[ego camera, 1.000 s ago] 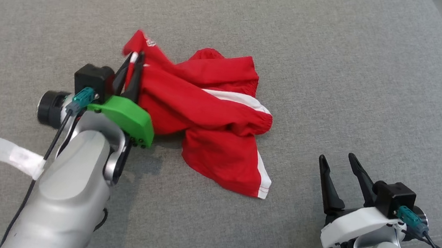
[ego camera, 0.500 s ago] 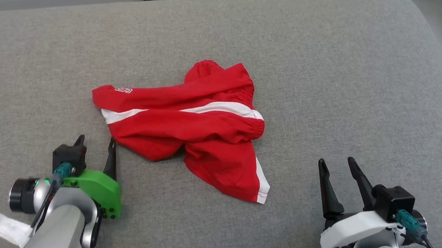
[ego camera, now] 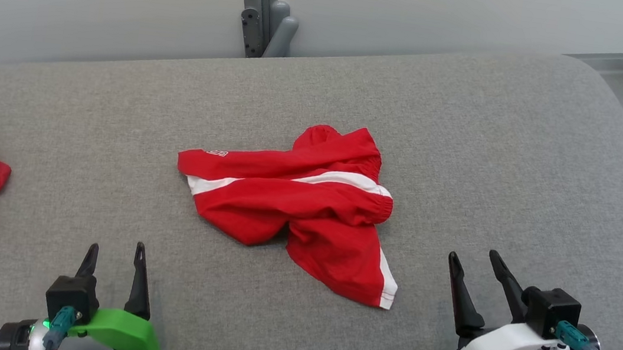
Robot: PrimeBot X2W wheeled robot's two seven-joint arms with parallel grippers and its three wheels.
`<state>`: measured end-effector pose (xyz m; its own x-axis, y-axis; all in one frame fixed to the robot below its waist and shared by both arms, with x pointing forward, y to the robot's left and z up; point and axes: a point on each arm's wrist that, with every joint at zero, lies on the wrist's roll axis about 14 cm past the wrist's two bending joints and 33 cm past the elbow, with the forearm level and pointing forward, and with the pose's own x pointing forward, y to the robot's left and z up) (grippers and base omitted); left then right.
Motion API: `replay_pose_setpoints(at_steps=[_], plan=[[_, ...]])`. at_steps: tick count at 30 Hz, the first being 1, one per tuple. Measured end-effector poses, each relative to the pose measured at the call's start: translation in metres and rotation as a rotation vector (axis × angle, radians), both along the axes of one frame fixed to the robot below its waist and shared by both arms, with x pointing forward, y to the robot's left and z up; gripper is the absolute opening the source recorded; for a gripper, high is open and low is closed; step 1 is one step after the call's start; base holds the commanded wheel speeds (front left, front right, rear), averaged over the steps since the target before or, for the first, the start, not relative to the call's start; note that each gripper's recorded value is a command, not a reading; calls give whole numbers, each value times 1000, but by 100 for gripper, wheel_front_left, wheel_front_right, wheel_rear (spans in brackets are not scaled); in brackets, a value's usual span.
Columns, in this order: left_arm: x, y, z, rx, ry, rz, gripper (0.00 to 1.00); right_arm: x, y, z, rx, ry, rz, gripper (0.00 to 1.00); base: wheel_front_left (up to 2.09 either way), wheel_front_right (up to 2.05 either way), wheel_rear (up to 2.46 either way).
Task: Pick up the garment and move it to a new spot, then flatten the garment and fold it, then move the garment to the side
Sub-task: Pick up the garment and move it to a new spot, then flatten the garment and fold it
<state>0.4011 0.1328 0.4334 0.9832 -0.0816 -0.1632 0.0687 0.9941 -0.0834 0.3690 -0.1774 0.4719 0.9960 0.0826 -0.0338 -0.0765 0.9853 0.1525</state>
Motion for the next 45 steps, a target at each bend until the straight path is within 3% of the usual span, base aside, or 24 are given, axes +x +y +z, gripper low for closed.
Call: replay_pose_setpoints(at_steps=[10, 17, 28, 29, 30, 31, 37, 45], plan=[[-23, 4, -5, 5, 4, -9, 100, 8, 19, -9, 16, 26, 54, 100, 0, 0, 0], [-10, -8, -5, -3, -2, -62, 100, 47, 53, -30, -29, 96, 188, 100, 0, 0, 0], [-20, 16, -20, -12, 51, 18, 100, 74, 104, -55, -41, 160, 346, 100, 0, 0, 0], [-21, 18, -22, -10, 55, 25, 100, 76, 107, -55, -43, 159, 357, 62, 0, 0, 0], [-21, 19, -23, -10, 59, 29, 100, 78, 109, -55, -47, 155, 367, 34, 0, 0, 0], [-21, 19, -23, -10, 59, 29, 100, 78, 109, -55, -47, 155, 367, 0, 0, 0, 0], [-20, 22, -23, -19, 58, 41, 100, 80, 122, -35, -135, 60, 466, 0, 0, 0, 0], [-25, 10, -14, -44, 38, 12, 100, 33, 98, -34, -233, 47, 503, 0, 0, 0, 0]])
